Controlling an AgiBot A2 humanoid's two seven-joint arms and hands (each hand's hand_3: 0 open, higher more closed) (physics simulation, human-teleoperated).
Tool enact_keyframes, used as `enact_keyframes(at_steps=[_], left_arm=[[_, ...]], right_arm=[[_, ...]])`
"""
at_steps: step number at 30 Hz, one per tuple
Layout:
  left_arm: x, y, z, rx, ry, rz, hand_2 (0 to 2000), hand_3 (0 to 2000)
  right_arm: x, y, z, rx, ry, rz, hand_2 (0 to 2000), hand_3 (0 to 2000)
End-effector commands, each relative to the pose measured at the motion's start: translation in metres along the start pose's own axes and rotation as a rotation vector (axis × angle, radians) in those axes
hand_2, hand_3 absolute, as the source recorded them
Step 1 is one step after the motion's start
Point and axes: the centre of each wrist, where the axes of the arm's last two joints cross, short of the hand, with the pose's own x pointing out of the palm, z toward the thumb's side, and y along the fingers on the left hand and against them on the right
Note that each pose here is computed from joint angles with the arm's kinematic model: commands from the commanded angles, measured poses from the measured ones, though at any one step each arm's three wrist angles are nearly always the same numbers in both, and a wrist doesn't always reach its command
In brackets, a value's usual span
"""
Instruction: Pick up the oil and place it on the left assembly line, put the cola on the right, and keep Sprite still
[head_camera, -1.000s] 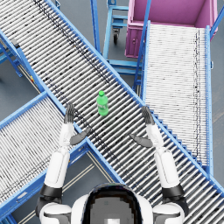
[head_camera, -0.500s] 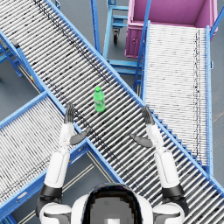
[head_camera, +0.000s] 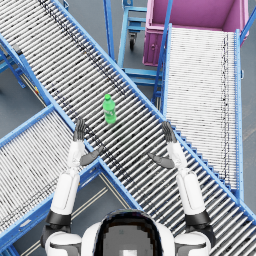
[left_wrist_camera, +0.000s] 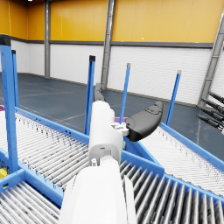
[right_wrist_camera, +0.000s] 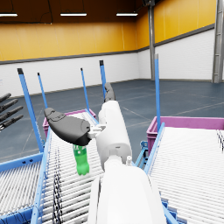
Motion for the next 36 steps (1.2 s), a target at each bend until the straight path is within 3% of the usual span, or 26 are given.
enact_keyframes(at_steps=[1, 36], left_arm=[[0.0000, 0.0000, 0.0000, 0.000, 0.000, 0.000, 0, 0], [0.0000, 0.0000, 0.0000, 0.000, 0.000, 0.000, 0, 0]], right_arm=[[0.0000, 0.0000, 0.0000, 0.000, 0.000, 0.000, 0, 0], [0.0000, 0.0000, 0.0000, 0.000, 0.000, 0.000, 0, 0]])
